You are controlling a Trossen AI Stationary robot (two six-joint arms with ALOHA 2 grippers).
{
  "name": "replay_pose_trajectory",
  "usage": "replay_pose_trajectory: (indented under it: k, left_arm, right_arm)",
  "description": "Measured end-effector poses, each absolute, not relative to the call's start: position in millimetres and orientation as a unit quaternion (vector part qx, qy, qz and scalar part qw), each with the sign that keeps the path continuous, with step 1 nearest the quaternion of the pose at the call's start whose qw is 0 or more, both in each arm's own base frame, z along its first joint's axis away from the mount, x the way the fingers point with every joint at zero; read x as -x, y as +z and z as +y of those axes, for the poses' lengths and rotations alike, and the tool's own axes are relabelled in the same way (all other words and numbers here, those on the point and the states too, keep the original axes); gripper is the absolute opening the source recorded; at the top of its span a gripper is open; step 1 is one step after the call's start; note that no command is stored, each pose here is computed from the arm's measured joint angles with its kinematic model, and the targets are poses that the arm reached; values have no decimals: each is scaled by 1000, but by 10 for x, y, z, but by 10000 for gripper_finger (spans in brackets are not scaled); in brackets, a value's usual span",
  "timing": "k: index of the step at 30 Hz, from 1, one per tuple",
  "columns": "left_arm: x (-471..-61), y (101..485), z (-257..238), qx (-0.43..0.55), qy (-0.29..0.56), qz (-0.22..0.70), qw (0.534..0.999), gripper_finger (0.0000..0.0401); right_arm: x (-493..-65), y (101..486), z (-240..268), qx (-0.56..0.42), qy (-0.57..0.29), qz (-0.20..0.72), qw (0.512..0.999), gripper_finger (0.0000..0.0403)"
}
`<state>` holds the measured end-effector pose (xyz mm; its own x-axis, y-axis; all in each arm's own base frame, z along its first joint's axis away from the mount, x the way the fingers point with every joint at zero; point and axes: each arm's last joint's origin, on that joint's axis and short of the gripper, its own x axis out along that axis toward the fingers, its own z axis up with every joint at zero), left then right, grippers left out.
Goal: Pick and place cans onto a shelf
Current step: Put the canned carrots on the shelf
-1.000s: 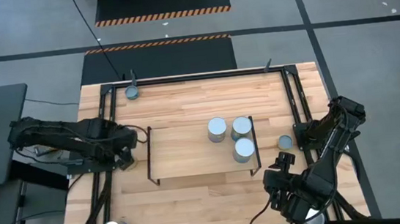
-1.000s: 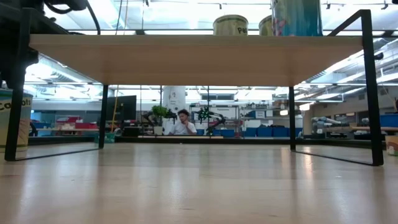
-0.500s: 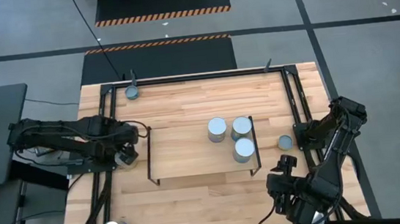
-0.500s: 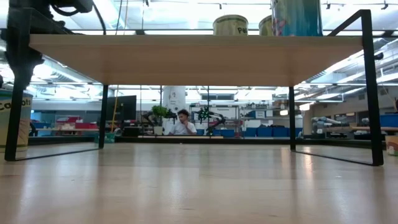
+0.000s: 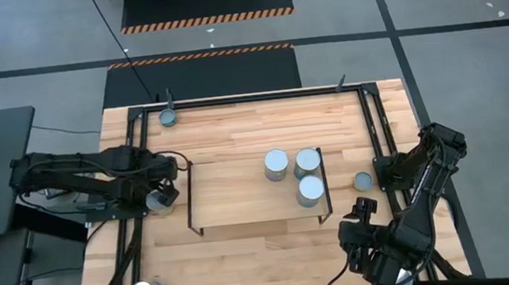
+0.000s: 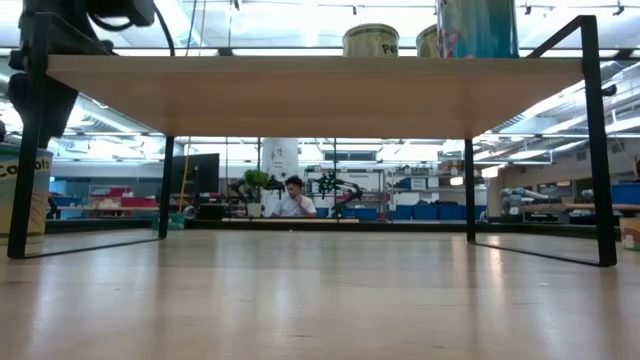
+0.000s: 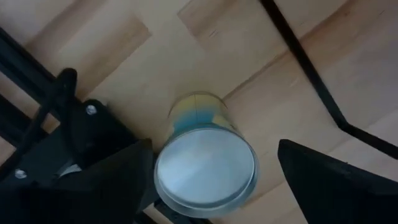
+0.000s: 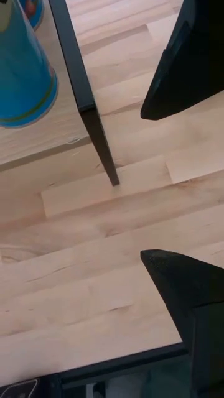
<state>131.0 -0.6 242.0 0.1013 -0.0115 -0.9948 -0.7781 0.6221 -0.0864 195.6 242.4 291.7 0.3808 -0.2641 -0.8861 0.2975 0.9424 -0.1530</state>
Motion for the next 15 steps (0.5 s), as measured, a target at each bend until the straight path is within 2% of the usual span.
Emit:
replay_pose_trajectory:
  k: [6, 15]
  left_arm:
    - [-1346, 2399, 7, 328, 328, 589, 662, 354]
    - [-1411, 2322, -1, 372, 379, 591, 608, 354]
  right_arm:
    - [-1944, 2919, 2437, -15, -165, 530, 832, 367]
    - [-1908, 2919, 2469, -15, -159, 529, 834, 367]
